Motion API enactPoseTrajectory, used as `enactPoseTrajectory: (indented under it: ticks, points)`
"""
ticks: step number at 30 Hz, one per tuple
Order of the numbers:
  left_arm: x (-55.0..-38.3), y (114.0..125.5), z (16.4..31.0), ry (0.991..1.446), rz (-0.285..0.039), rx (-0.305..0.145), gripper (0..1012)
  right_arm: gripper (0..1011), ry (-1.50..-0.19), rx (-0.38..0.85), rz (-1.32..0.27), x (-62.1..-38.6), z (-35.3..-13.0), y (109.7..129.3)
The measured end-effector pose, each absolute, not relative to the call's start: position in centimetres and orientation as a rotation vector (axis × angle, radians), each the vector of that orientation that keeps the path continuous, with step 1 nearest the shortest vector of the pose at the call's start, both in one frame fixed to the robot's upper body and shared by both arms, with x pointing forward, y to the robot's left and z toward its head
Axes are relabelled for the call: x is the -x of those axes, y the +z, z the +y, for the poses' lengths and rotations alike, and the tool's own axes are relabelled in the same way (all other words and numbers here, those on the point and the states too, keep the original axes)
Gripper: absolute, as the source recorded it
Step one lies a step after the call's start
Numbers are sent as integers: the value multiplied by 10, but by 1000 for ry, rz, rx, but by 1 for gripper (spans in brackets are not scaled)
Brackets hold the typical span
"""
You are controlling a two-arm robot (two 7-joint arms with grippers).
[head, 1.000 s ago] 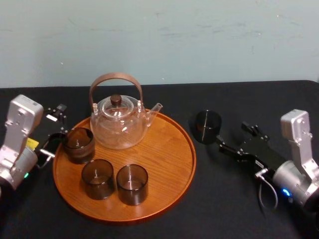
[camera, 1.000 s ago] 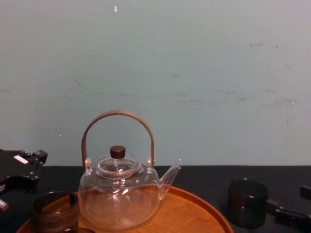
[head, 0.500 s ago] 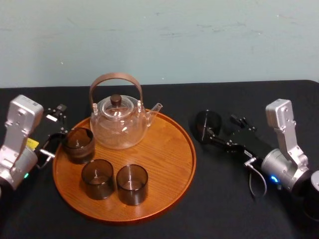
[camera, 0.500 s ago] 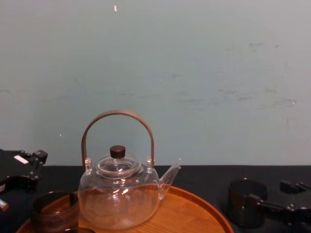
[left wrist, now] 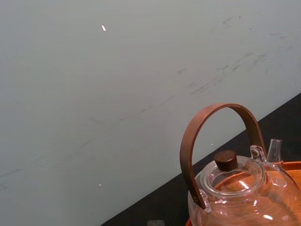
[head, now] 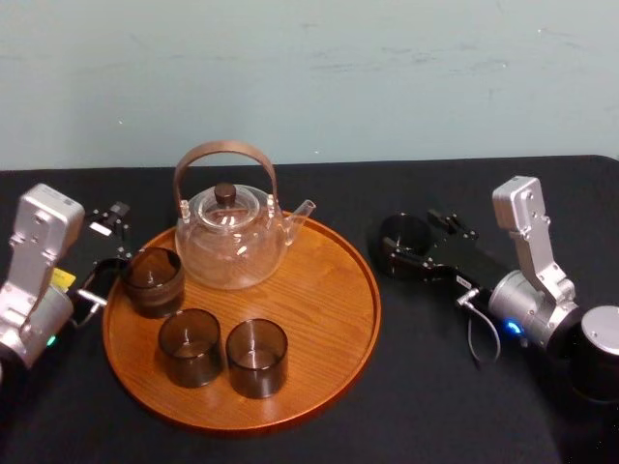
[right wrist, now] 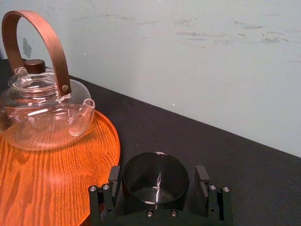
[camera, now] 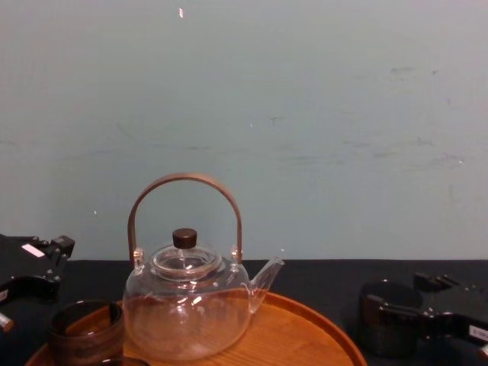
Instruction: Pick up the glass from the table and place it on the tray.
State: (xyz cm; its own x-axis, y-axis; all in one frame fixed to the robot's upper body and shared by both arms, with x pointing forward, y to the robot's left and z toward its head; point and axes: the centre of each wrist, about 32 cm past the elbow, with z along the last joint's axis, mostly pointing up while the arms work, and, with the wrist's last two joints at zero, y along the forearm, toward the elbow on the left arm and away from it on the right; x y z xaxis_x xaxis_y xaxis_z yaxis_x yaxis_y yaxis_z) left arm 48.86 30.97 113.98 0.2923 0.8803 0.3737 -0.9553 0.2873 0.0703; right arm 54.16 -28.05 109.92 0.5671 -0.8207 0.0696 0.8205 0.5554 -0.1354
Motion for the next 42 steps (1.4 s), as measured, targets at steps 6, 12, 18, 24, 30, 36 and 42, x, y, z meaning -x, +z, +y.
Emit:
enactPoseTrajectory:
  ticks: [6, 12, 18, 24, 30, 36, 42]
  points:
    - [-489, 1140, 310, 1248, -285, -304, 0, 1002, -959, 170, 1, -551, -278, 1099]
    - [-489, 1140, 310, 1248, -285, -304, 0, 1002, -959, 169, 0, -549, -279, 1099]
    - [-489, 1140, 310, 1248, -285, -304, 0, 1002, -961, 167, 0, -549, -279, 1099]
    - [-489, 1140, 310, 1248, -285, -305, 0, 1002, -951, 166, 19, -549, -280, 1098]
    - [-489, 1140, 310, 1248, -285, -304, 0, 1002, -947, 174, 32, -550, -280, 1097]
    - [-489, 1140, 310, 1248, -285, -305, 0, 1002, -947, 175, 32, -550, -280, 1097]
    - [-489, 1140, 310, 1248, -285, -305, 0, 1002, -948, 175, 32, -550, -280, 1097]
